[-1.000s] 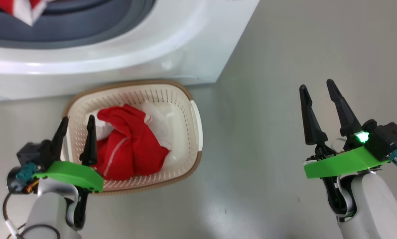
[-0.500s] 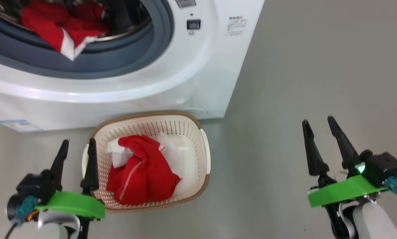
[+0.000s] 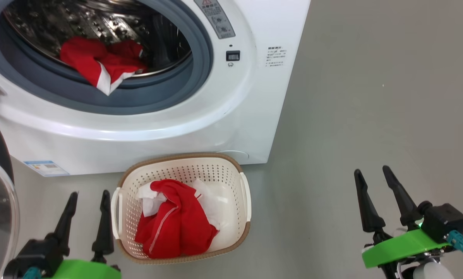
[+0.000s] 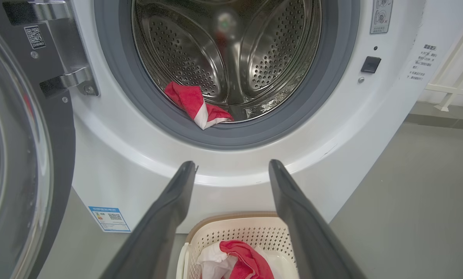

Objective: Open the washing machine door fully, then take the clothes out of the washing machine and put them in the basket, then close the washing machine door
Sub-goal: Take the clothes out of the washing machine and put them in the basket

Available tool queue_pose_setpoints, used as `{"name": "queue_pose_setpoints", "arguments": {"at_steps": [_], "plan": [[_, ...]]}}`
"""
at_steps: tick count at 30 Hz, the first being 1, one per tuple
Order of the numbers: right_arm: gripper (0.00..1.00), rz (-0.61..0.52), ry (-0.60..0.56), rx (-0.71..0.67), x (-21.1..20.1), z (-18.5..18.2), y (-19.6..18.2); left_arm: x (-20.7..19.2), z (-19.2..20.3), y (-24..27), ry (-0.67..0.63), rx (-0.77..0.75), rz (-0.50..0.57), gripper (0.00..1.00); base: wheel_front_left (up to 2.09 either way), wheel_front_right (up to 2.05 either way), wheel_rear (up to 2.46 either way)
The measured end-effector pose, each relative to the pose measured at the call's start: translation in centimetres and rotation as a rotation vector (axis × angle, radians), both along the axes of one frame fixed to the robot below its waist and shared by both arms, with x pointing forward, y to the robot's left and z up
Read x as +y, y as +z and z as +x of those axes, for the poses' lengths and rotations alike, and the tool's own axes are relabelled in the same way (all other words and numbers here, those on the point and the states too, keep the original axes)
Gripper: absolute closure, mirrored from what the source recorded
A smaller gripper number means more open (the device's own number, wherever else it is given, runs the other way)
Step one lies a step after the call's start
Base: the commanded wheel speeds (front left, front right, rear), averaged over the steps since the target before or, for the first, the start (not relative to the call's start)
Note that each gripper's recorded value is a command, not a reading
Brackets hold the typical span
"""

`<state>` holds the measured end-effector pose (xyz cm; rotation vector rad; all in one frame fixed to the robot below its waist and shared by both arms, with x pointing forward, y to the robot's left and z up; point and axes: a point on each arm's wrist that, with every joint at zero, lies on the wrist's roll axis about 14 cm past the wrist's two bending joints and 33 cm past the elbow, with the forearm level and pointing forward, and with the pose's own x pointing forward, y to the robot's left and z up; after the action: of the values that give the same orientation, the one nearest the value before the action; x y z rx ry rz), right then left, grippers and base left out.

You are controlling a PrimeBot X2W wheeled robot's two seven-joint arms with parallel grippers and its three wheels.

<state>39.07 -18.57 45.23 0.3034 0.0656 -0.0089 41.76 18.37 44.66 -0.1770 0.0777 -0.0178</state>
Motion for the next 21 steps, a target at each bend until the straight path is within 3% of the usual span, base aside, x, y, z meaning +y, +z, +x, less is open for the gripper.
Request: {"name": "queue_pose_setpoints", "arguments": {"at_steps": [8,21], "plan": [[0.00,0.003,-0.007,0.020,-0.2,-1.3,-0.5,0.9,-2.1,0.2,0.024,-0.001,0.008,0.00,0.00,0.00,0.00],[0.00,0.001,-0.021,0.031,-0.6,-1.3,-0.8,1.0,-2.1,0.2,0.028,-0.003,0.007,0.00,0.00,0.00,0.00]]}}
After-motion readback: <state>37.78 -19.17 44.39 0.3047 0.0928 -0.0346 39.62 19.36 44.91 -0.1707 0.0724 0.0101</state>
